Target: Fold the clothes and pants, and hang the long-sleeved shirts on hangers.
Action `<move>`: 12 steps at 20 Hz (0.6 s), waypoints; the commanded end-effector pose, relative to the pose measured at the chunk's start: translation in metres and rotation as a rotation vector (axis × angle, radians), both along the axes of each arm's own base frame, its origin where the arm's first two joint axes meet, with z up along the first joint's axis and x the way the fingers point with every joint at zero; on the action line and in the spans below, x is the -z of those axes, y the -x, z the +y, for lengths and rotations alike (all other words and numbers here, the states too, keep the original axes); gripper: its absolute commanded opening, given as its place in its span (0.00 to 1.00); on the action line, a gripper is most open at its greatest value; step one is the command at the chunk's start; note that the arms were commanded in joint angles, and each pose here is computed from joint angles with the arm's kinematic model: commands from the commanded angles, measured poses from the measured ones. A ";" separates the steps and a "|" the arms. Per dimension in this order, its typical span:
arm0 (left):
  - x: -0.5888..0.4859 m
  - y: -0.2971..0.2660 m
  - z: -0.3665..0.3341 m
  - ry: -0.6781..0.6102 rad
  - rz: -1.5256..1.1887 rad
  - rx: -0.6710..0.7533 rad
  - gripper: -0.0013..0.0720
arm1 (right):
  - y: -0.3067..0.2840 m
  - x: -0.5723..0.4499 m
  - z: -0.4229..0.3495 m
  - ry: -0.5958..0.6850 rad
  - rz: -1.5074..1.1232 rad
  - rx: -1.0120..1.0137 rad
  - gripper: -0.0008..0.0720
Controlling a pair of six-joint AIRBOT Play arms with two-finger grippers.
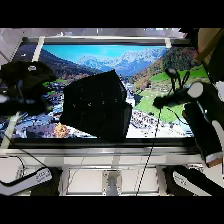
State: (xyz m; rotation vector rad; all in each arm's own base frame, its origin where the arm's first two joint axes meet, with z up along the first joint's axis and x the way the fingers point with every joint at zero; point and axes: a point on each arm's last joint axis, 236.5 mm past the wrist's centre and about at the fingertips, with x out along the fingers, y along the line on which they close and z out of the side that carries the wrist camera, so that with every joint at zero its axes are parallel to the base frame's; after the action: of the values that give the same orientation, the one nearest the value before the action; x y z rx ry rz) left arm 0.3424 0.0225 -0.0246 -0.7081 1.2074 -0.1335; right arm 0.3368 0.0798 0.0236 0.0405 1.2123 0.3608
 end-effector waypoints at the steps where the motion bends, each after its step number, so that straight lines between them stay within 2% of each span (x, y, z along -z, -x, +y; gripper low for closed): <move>1: 0.041 0.076 -0.017 0.056 0.115 -0.085 0.61 | 0.049 0.031 0.033 -0.229 0.096 0.062 0.57; 4: 0.049 0.075 -0.036 0.127 0.040 -0.228 0.60 | 0.079 0.046 0.066 -0.403 0.185 0.092 0.57; 5: 0.054 0.075 -0.037 0.115 0.031 -0.244 0.53 | 0.081 0.048 0.070 -0.424 0.183 0.082 0.57; 6: 0.059 0.077 -0.041 0.108 0.039 -0.232 0.43 | 0.078 0.049 0.071 -0.434 0.165 0.081 0.57; 7: 0.061 0.079 -0.049 0.110 0.048 -0.206 0.39 | 0.073 0.048 0.072 -0.437 0.141 0.088 0.57; 12: 0.068 0.056 -0.079 0.061 -0.013 -0.149 0.39 | 0.065 0.047 0.097 -0.405 0.059 0.024 0.57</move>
State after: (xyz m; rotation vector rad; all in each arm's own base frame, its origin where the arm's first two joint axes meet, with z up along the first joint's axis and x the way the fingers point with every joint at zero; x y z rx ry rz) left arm 0.2743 -0.0451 -0.0869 -0.8833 1.1781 -0.0576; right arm 0.2684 0.1613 -0.0248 0.4335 1.2234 0.5579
